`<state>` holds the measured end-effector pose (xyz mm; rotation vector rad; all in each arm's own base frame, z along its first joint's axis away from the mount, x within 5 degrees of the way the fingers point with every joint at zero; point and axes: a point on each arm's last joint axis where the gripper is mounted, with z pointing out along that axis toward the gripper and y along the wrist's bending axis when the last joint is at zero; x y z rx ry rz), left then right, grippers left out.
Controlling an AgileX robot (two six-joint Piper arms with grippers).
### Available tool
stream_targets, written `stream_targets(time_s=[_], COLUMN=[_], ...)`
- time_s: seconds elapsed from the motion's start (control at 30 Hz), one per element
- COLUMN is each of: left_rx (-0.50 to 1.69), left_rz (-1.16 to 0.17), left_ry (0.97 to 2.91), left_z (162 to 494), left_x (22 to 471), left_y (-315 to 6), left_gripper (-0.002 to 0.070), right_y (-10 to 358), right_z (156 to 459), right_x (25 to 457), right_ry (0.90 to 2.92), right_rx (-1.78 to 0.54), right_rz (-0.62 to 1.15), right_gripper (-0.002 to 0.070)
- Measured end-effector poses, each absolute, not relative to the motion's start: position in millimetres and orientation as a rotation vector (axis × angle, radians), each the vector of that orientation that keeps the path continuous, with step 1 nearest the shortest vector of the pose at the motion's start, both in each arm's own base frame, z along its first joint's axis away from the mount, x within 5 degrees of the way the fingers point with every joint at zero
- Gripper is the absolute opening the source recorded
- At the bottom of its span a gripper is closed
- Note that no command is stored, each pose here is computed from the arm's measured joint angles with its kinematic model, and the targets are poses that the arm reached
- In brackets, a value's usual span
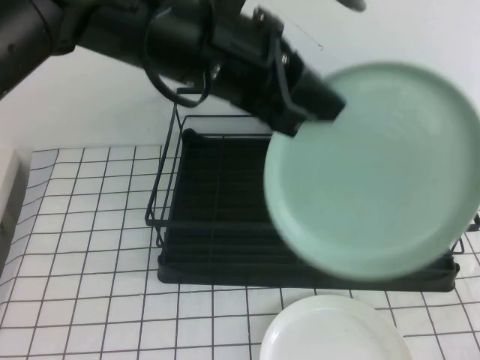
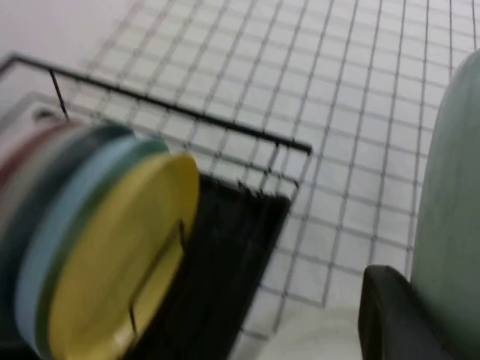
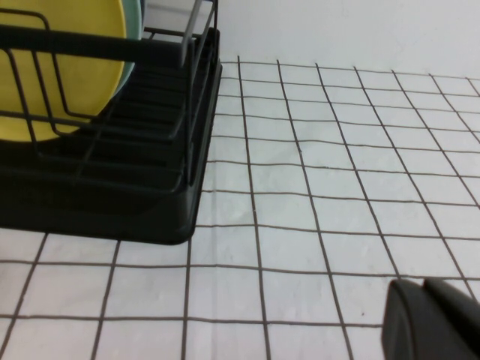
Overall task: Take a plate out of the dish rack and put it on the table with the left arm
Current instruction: Place the plate from the table
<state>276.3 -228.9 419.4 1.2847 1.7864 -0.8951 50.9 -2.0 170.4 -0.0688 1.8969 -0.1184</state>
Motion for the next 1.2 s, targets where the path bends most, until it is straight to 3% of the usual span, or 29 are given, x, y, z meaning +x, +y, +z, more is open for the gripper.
stream_targets(time_s=[0.2,0.5,0.83,1.2], left_rx=[1.303,1.283,1.258,1.265], left_rz=[-0.847,-0.842,-0.817,-0.788], left_ry=[2.166,2.453,2.592,2.647], left_z=[383,300,253,231], left_x=[259,253,266,271], left_y=[-238,-273,-288,-292], left_gripper=[0.008,0.008,0.008,0.008], right_y=[-2,-2,-2,-2], right_z=[170,170,170,170], right_x=[51,51,51,51], right_ry=[1.897,1.897,1.897,1.897], right_rx=[-0.069,-0.069,-0.069,-0.069], right_rz=[-0.118,-0.118,-0.118,-0.118], right_gripper=[-0.0001,-0.0001,-0.0001,-0.0001])
